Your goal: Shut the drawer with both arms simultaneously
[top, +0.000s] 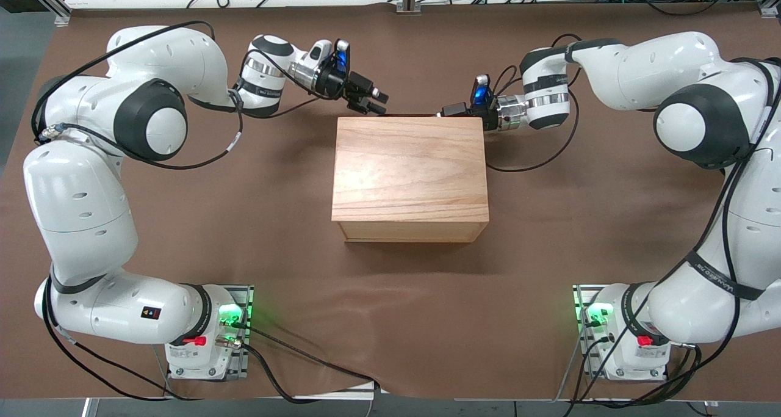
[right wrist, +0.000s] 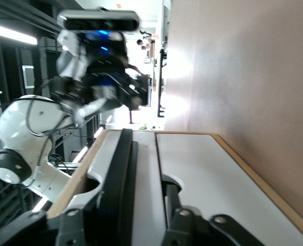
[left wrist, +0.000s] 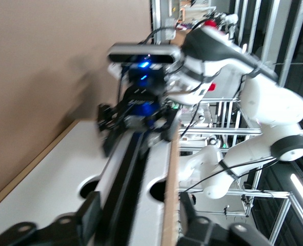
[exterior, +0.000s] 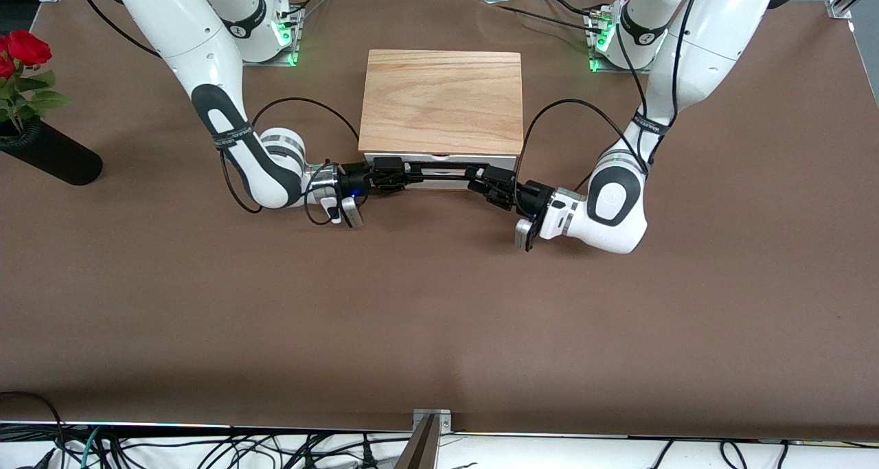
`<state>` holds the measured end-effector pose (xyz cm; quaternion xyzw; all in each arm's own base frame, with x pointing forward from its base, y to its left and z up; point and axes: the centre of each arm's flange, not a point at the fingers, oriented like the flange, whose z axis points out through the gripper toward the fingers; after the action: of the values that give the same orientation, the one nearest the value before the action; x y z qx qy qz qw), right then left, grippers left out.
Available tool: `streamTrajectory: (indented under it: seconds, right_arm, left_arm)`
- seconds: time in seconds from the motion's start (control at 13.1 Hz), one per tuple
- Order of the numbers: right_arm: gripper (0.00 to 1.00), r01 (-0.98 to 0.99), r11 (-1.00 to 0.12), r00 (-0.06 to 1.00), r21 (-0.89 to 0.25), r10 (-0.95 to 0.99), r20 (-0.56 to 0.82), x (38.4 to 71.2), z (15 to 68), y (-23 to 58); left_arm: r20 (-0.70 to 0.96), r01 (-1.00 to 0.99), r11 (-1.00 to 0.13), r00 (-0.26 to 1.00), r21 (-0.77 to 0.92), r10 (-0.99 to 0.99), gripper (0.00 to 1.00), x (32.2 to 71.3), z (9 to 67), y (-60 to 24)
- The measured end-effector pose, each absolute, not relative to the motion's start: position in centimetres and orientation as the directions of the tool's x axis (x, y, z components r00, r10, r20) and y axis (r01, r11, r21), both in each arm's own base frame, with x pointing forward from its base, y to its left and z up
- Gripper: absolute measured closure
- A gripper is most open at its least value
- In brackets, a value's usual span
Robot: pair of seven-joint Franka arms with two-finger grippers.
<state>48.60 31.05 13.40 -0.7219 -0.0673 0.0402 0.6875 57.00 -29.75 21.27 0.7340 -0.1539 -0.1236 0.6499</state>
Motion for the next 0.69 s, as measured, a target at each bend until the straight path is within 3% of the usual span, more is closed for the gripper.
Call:
streamTrajectory:
  seconds: [0.15, 0.23, 0.69]
  right_arm:
    - [0.21, 0.018, -0.06, 0.987, -0.998, 0.159, 0.008, 48.5, 12.8, 30.8]
    - [0.15, -0.004, -0.064, 0.987, -0.998, 0.16, -0.014, 48.5, 12.7, 30.7]
    - [0.16, -0.137, -0.092, 0.972, -0.986, 0.179, -0.152, 49.6, 14.4, 31.3]
  left_arm:
    - [0.043, -0.091, -0.108, 0.92, 0.99, -0.39, 0.01, 57.6, 22.7, -29.6]
    - [0.06, -0.122, -0.124, 0.908, 0.985, -0.415, 0.0, 57.8, 23.1, -29.5]
    - [0.162, -0.322, -0.252, 0.851, 0.913, -0.5, 0.0, 62.5, 26.7, -25.3]
